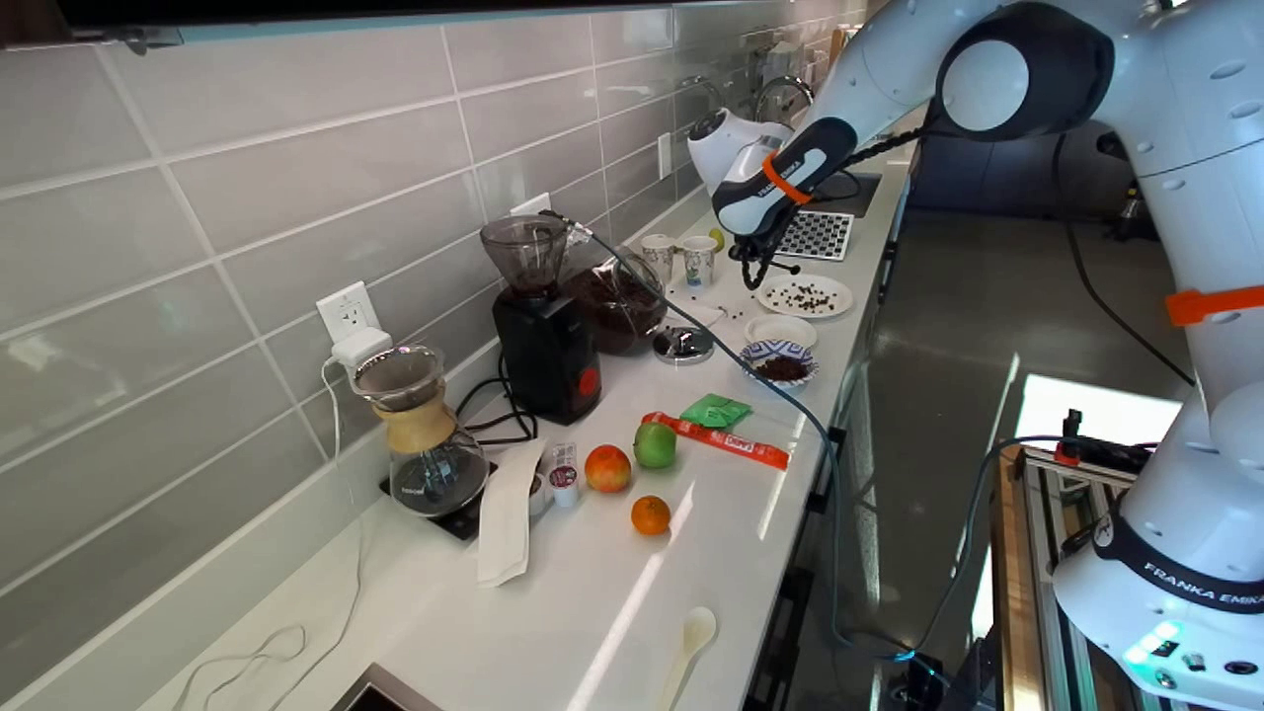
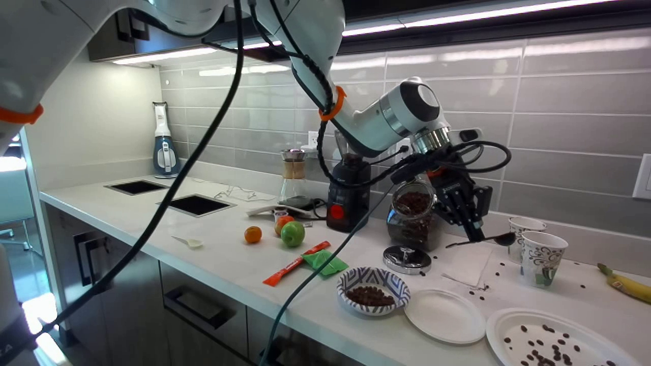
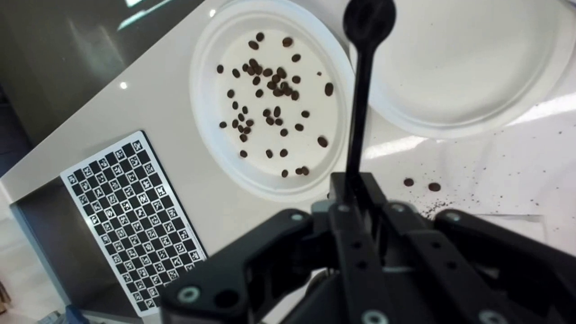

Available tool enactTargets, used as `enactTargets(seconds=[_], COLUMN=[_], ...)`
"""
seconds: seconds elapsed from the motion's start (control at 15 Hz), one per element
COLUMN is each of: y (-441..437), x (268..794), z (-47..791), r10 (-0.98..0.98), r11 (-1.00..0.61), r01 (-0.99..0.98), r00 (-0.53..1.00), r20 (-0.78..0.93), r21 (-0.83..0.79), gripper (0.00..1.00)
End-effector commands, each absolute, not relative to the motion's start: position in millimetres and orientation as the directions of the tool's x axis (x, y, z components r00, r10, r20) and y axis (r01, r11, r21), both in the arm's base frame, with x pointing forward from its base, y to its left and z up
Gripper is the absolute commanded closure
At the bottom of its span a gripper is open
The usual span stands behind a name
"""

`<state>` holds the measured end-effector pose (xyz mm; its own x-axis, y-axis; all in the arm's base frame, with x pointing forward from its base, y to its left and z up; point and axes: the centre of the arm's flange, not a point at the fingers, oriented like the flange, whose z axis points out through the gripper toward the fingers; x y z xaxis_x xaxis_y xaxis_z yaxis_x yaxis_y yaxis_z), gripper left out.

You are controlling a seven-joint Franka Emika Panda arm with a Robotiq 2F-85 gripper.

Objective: Transfer a spoonful of contents from the glass container to the right plate

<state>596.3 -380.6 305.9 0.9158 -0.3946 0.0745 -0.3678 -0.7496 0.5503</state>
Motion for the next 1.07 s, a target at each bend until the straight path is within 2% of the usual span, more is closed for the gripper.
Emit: enactTargets(seconds=[0.0,0.27,0.6,1.0], y=[-387.7,-392.2,-399.4,-412.3], x=[617.2,644.6,663.0,677.9], z=[299.8,293.6,287.4,269.6], r10=[-0.283,-0.116,-0.068,0.018], r11=[-0.777,-0.847,-0.88,-0.925], r01=[-0.325,-0.189,-0.098,-0.016], r00=[0.945,0.978,0.994,0.996], r20=[0.161,0.173,0.081,0.088], r21=[0.539,0.498,0.465,0.38], gripper=[0.98,0.98,0.98,0.98])
